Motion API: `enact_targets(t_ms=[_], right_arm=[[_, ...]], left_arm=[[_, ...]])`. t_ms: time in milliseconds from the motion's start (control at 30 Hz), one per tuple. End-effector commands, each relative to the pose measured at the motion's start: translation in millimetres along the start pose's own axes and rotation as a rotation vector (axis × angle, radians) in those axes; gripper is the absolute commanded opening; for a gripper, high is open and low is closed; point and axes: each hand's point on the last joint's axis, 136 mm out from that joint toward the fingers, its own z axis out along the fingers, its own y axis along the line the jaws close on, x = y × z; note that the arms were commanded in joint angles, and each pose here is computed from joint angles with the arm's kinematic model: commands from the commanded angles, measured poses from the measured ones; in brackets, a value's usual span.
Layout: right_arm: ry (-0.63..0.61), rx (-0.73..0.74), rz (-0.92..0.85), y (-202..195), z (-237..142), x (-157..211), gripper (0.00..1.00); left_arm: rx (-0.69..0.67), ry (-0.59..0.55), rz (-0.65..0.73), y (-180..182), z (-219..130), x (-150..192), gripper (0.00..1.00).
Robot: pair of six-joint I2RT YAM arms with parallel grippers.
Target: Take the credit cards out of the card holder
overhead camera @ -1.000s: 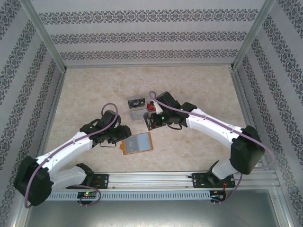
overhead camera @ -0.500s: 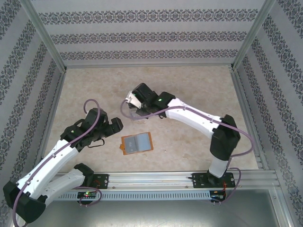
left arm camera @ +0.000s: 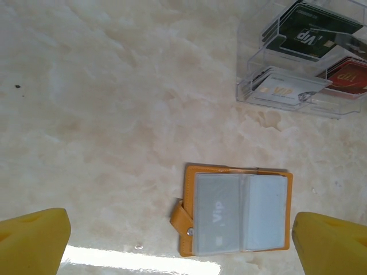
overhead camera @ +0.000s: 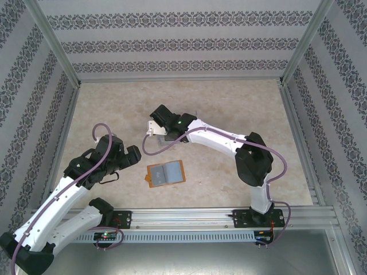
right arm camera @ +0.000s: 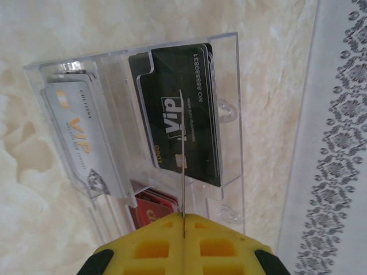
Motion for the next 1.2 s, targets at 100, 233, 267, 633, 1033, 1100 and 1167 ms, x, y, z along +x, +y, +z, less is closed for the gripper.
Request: enact_targets(t_ms=[100, 233, 267, 633, 1033, 1100, 1167], right_arm=[[-0.018, 0.064, -0.119, -9, 9, -15, 0.00], [-0.018, 0.045, -0.120, -3, 15, -15, 0.00], [-0.015, 0.040, -0.119, -2, 17, -14, 0.00], [-0.004, 0.029, -0.080, -2, 31, -8, 0.00], [-0.021, 0.003, -0.056, 5, 31, -16, 0.01], [-0.019, 0.001, -0.052, 6, 32, -15, 0.01], [-0.021, -0.002, -0.044, 7, 32, -15, 0.04]], left_arm=[[-0.055, -0.014, 0.015, 14, -9, -4, 1.00], [-0.058, -0.014, 0.013, 15, -9, -4, 1.00], [-0.060, -0.012, 0.013, 15, -9, -4, 1.00], [-0.065, -0.002, 0.000, 18, -8, -3, 1.00], [-0.055, 0.001, -0.011, 19, -8, 0, 1.00], [-0.056, 0.000, -0.015, 20, -8, 0, 1.00], [-0.054, 0.000, -0.017, 20, -8, 1, 1.00]])
